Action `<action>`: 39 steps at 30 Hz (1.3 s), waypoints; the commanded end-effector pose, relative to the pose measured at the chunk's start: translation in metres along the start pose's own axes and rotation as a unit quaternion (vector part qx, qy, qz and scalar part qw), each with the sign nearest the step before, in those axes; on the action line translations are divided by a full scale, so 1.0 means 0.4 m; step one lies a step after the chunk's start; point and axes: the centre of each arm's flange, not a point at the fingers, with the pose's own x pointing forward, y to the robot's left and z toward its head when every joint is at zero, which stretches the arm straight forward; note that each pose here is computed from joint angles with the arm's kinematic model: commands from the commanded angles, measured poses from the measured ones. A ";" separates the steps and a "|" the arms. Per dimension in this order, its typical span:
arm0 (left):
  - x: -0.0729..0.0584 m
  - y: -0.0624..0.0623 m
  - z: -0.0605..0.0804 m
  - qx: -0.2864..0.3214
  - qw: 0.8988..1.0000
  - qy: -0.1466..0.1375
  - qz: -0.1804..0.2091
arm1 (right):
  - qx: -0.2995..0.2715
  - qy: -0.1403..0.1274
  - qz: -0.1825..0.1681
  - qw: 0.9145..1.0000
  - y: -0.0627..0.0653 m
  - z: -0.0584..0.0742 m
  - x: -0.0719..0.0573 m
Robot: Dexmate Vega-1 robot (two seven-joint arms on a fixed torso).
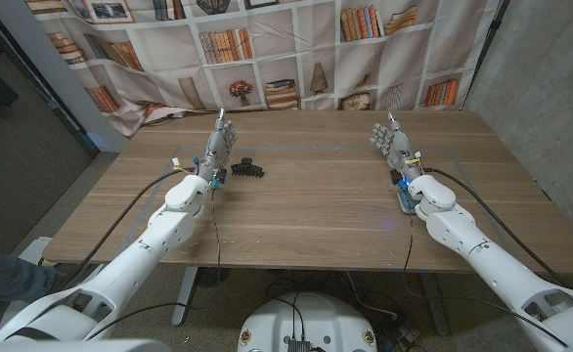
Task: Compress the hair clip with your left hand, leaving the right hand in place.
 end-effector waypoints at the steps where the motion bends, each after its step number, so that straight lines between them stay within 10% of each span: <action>1: 0.012 -0.008 0.044 0.015 1.000 -0.013 -0.008 | -0.006 0.006 0.008 1.000 0.024 -0.004 0.015; 31: -0.060 0.015 0.146 0.219 0.969 -0.079 0.078 | -0.026 0.003 -0.005 1.000 0.050 0.026 -0.005; 39: -0.078 0.022 0.175 0.312 0.941 -0.089 0.096 | -0.027 -0.005 -0.011 1.000 0.065 0.029 -0.020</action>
